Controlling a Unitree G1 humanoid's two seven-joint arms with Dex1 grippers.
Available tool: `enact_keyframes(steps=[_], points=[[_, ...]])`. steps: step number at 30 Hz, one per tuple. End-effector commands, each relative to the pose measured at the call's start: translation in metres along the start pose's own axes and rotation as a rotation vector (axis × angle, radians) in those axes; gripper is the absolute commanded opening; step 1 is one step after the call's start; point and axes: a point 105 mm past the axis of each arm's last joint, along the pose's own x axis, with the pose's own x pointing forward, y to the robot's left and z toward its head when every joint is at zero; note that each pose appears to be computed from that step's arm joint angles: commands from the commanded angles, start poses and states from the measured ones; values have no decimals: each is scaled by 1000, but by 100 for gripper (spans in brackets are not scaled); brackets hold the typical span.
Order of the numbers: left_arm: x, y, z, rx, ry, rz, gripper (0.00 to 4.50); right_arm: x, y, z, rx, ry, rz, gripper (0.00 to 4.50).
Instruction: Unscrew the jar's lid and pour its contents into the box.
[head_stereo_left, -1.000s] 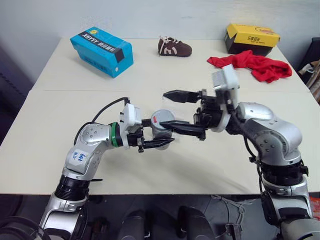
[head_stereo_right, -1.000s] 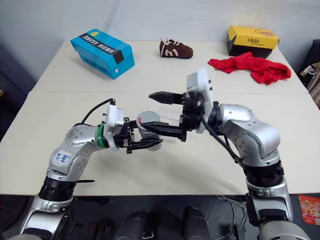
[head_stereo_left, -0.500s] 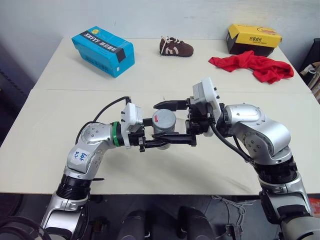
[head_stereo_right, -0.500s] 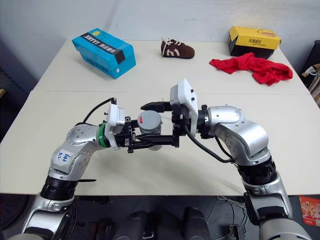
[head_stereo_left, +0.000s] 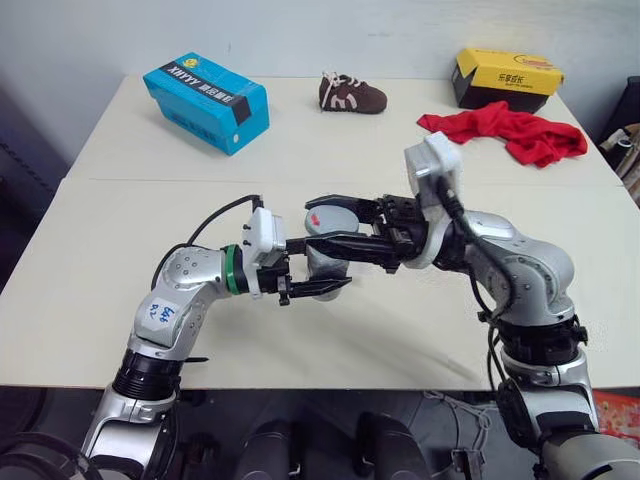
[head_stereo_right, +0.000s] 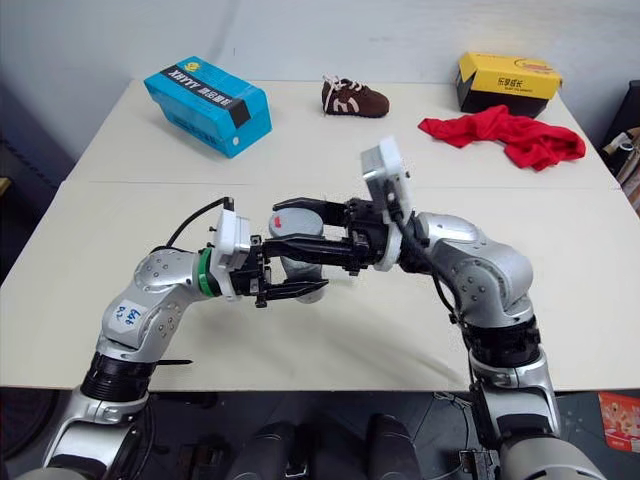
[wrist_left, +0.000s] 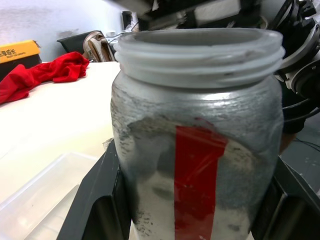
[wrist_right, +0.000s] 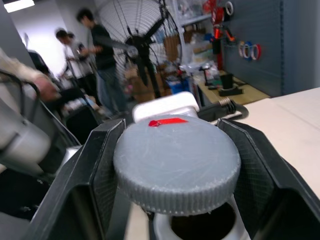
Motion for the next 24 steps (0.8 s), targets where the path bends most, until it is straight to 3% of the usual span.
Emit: enact_keyframes(steps=[1, 4, 7, 9, 12, 19, 24], points=[[-2, -1, 7, 46, -11, -7, 231, -14, 5, 28, 102, -135, -1, 258], [-7, 6, 13, 68, -25, 24, 231, -53, -20, 34, -64, -156, -280, 258], [-15, 14, 20, 74, -39, 54, 231, -110, -44, 24, -283, -49, -584, 258], [-21, 25, 21, 78, -19, 75, 231, -166, -56, 2, -395, 74, -761, 258], [-24, 42, 22, 81, -1, 92, 231, -241, -59, -39, -422, 215, -949, 258], [-18, 69, 30, 58, 4, 97, 231, -301, -59, -94, -284, 279, -1141, 258], [-15, 81, 34, 61, 2, 121, 231, -301, -51, -82, -301, 201, -1139, 414]])
